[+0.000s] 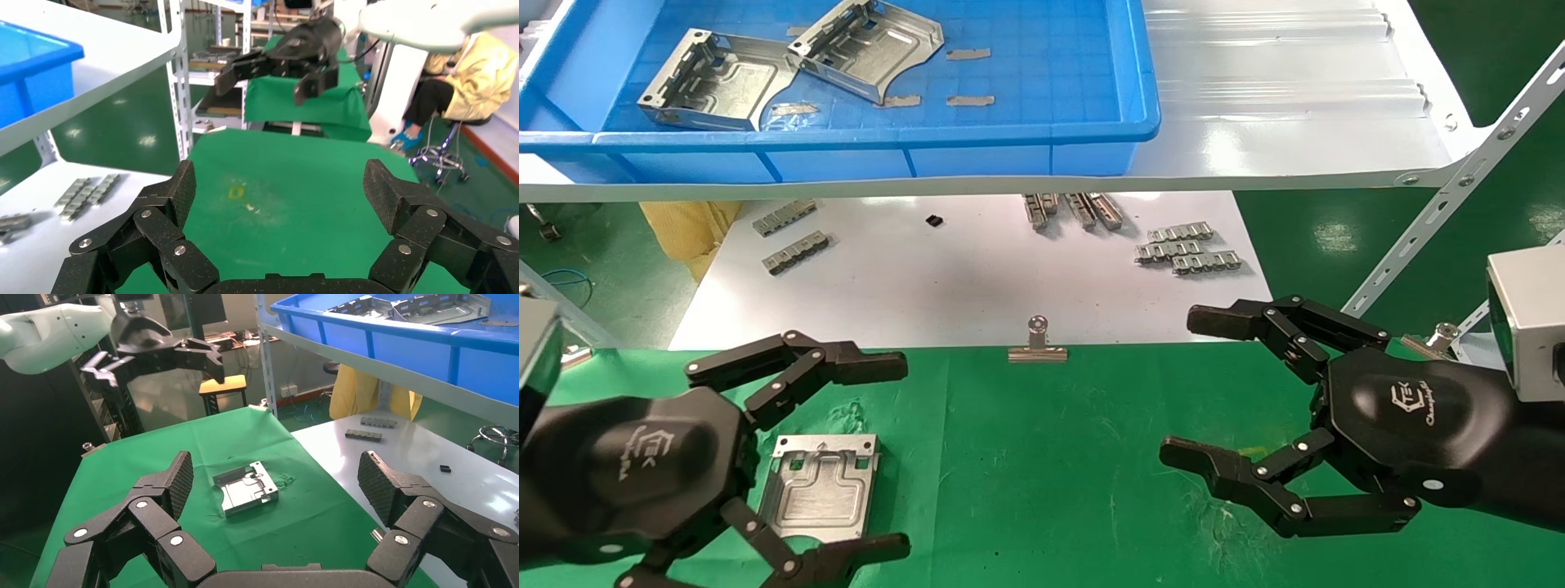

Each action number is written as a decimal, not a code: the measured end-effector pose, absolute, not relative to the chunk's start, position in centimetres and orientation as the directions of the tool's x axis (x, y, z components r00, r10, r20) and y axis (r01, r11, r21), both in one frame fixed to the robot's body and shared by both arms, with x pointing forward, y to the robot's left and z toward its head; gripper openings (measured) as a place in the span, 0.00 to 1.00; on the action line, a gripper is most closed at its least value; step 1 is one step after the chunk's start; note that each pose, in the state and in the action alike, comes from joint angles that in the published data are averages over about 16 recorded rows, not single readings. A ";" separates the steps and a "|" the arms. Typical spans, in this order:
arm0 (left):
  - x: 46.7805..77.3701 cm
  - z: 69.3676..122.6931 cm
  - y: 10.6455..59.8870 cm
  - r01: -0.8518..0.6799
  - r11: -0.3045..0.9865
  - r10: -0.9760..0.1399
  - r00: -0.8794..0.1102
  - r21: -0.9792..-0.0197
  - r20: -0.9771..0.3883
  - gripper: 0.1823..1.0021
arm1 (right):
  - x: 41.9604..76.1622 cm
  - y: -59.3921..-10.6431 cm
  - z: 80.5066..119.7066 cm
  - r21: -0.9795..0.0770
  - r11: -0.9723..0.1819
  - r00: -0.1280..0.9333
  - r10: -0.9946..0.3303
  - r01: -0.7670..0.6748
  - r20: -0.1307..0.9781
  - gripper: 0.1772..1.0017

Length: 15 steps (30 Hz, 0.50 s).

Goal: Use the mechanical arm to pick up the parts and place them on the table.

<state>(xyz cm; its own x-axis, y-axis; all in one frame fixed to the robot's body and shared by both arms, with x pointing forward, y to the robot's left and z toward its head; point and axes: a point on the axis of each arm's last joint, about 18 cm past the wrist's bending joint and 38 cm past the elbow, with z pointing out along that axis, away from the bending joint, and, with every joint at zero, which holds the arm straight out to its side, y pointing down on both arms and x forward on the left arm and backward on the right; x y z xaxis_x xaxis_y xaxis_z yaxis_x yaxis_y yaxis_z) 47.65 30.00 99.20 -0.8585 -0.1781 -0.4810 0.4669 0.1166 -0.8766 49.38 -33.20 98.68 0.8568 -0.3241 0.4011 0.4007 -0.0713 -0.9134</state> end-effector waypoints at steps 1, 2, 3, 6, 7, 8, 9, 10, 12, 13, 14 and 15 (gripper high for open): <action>47.5 99.2 30.0 0.466 0.113 -0.177 -0.859 -0.877 -0.480 1.00 | 49.4 -33.2 98.7 -0.913 -0.071 0.857 -0.324 0.401 0.401 0.98; 47.4 99.2 30.0 0.466 0.110 -0.176 -0.860 -0.878 -0.479 1.00 | 49.4 -33.2 98.7 -0.913 -0.071 0.857 -0.324 0.401 0.401 0.98; 47.4 99.2 30.0 0.466 0.107 -0.175 -0.861 -0.878 -0.478 1.00 | 49.4 -33.2 98.7 -0.913 -0.071 0.857 -0.324 0.401 0.401 0.99; 47.2 99.2 30.0 0.465 0.103 -0.174 -0.862 -0.879 -0.476 1.00 | 49.4 -33.2 98.7 -0.913 -0.071 0.857 -0.324 0.401 0.401 0.99; 47.2 99.2 30.0 0.465 0.102 -0.174 -0.862 -0.879 -0.476 1.00 | 49.4 -33.2 98.7 -0.914 -0.071 0.857 -0.324 0.401 0.401 1.00; 47.2 99.2 30.0 0.465 0.101 -0.174 -0.862 -0.879 -0.476 1.00 | 49.4 -33.2 98.7 -0.914 -0.071 0.857 -0.324 0.401 0.401 1.00; 47.2 99.2 30.0 0.465 0.101 -0.173 -0.862 -0.879 -0.476 1.00 | 49.4 -33.2 98.7 -0.914 -0.071 0.857 -0.324 0.401 0.401 1.00; 47.2 99.2 30.0 0.465 0.101 -0.173 -0.862 -0.879 -0.476 1.00 | 49.4 -33.2 98.7 -0.914 -0.071 0.857 -0.324 0.401 0.401 1.00; 47.2 99.2 30.0 0.465 0.102 -0.173 -0.862 -0.879 -0.476 1.00 | 49.4 -33.2 98.7 -0.914 -0.071 0.857 -0.324 0.401 0.401 1.00; 47.2 99.2 30.0 0.465 0.102 -0.173 -0.862 -0.879 -0.476 1.00 | 49.4 -33.2 98.7 -0.914 -0.071 0.857 -0.324 0.401 0.401 1.00; 47.2 99.2 30.0 0.465 0.102 -0.173 -0.862 -0.879 -0.476 1.00 | 49.4 -33.2 98.7 -0.914 -0.071 0.857 -0.324 0.400 0.401 1.00; 47.2 99.2 30.0 0.465 0.103 -0.174 -0.862 -0.879 -0.476 1.00 | 49.4 -33.2 98.7 -0.914 -0.071 0.857 -0.324 0.401 0.401 1.00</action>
<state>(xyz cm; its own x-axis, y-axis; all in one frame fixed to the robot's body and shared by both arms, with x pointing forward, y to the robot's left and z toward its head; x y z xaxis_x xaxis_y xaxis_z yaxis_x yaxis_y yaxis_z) 47.24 29.98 99.24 -0.8619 -0.1735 -0.4765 0.4654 0.1026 -0.8792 49.38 -33.21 98.67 0.8568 -0.3244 0.4009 0.4005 -0.0712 -0.9135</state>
